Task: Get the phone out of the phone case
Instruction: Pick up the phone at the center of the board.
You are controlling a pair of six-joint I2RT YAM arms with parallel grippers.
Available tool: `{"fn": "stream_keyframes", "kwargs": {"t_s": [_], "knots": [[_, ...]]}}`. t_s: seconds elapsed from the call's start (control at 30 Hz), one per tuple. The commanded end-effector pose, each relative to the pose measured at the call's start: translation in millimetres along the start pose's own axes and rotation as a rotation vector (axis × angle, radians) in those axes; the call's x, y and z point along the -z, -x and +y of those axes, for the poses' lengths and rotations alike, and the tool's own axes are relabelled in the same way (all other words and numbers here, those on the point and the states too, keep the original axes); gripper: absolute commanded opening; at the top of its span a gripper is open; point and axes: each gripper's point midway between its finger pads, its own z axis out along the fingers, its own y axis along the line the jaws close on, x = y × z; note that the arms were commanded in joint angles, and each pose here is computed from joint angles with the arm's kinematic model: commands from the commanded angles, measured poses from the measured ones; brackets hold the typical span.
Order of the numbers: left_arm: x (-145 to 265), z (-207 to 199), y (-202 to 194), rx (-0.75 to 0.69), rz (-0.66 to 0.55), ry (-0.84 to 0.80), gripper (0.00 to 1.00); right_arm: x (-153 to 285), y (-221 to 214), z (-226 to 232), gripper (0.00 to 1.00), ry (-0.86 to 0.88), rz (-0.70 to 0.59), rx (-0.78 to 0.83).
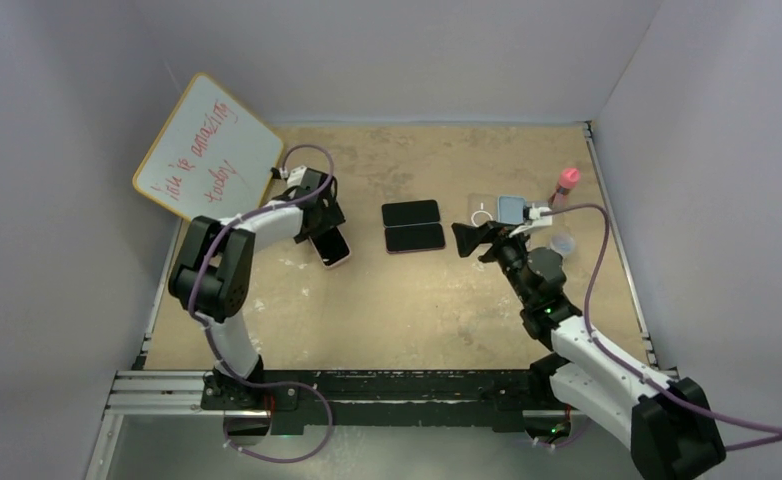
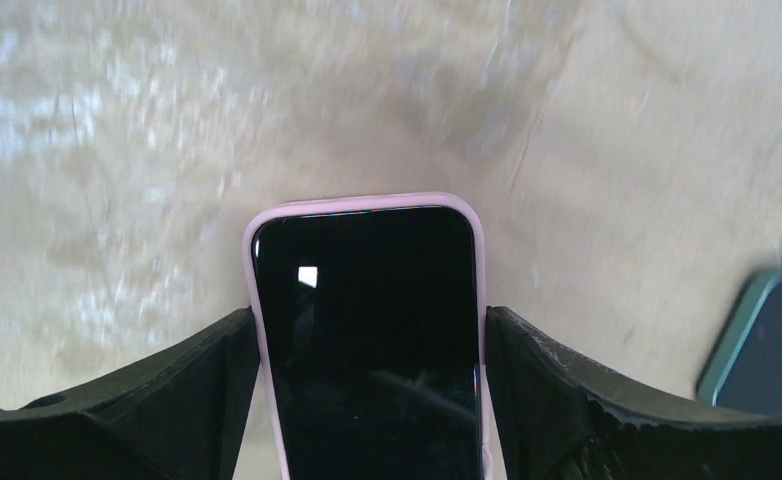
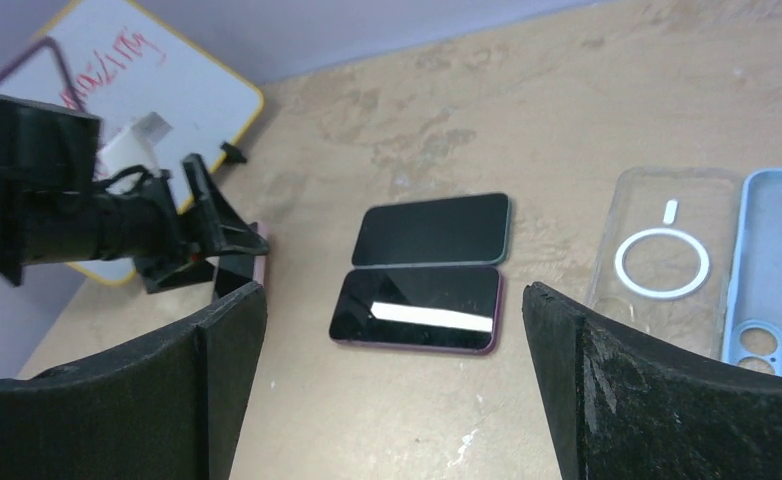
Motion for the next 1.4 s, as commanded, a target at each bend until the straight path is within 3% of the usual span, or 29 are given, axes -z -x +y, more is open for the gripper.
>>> {"fn": "stream_keyframes", "kwargs": {"t_s": [0.0, 0.27, 0.6, 0.93, 1.13, 1.37], "knots": [[32.3, -12.9, -17.8, 0.068, 0.02, -0.181, 0.45, -17.1, 6.5, 18.8, 0.99, 0.063, 0.041, 0.027], [80.2, -23.3, -30.9, 0.128, -0.04, -0.454, 0.21, -19.0, -19.8, 49.4, 0.98, 0.249, 0.188, 0.042], [115.4, -38.8, -73.6, 0.191, 0.02, -0.81, 0.01, 5.0, -71.8, 96.4, 0.91, 0.39, 0.345, -0.103], [149.3, -41.9, -82.5, 0.149, 0.013, -0.98, 0.0, 17.9, -123.1, 144.0, 0.83, 0.502, 0.452, -0.033], [164.0, -45.0, -79.0, 0.126, -0.002, -1.032, 0.0, 19.5, -155.3, 175.6, 0.68, 0.59, 0.506, 0.043], [171.0, -47.0, -78.4, 0.118, 0.002, -1.059, 0.0, 17.5, -173.6, 187.1, 0.59, 0.632, 0.493, 0.082]]}}
